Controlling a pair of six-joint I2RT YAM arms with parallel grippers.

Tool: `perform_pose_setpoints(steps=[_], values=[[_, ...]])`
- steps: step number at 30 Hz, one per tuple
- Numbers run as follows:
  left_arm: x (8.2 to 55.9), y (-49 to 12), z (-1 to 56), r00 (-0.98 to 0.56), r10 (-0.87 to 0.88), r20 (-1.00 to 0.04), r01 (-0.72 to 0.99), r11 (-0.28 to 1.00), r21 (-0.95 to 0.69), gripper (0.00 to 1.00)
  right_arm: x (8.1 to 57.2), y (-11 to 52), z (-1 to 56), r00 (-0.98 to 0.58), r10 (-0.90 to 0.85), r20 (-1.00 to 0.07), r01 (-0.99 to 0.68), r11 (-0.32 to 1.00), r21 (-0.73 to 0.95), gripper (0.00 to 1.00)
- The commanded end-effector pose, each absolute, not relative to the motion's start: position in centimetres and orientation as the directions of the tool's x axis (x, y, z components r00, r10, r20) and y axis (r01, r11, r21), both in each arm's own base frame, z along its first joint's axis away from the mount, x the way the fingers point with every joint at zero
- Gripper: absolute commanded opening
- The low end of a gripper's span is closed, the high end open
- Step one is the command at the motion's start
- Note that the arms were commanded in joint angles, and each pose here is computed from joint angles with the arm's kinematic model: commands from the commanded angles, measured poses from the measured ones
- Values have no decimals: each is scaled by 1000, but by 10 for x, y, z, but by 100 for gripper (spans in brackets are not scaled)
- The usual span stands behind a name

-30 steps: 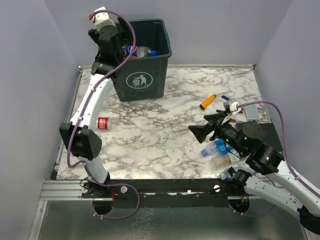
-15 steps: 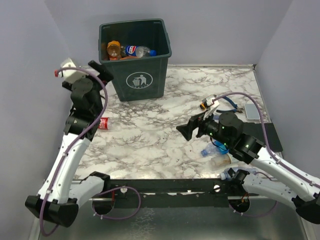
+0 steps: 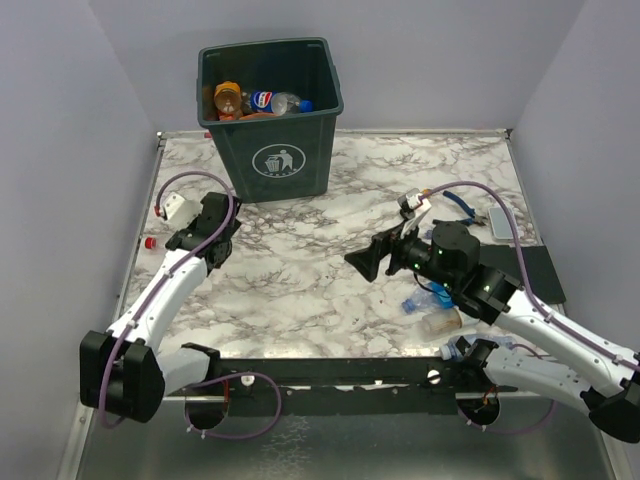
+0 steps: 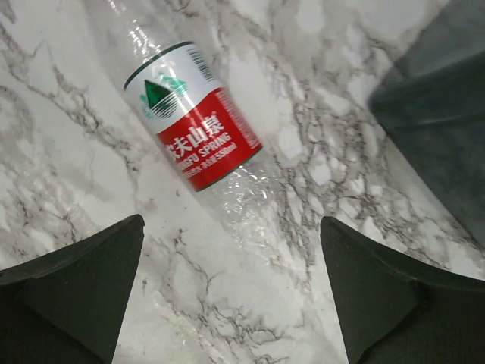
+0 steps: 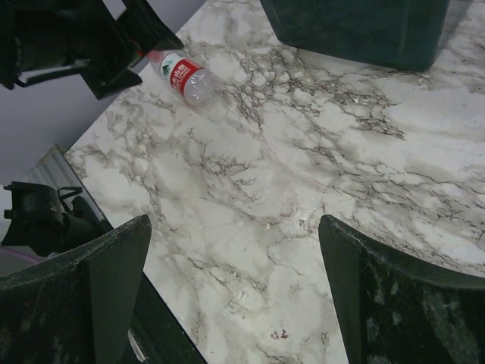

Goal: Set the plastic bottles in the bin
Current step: Pick up the plastic bottle from the corner of the board.

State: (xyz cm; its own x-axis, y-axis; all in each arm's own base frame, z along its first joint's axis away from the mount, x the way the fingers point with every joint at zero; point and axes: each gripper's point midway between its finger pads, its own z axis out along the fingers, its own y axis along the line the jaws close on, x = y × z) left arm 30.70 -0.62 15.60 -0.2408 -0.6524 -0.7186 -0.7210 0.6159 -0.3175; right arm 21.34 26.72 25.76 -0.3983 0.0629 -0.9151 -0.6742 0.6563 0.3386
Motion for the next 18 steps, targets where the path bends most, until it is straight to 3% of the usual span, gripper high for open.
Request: perform_pose_setpoints(steps=[1,3,9,18], values=[[308,1,126,-226,-719,-658,-780,538,-320,99,204,262,266,-392,104,-914,-678,638,363,95],[312,5,119,-225,-725,-651,-799,520,-303,99,203,258,265,-394,103,-913,-673,645,363,95],[316,35,108,-9,-802,-597,-869,301,-392,99,198,250,259,-403,106,-909,-660,655,369,95],[321,57,52,8,-893,-450,-941,146,-305,99,196,247,256,-406,108,-907,-655,658,372,95]])
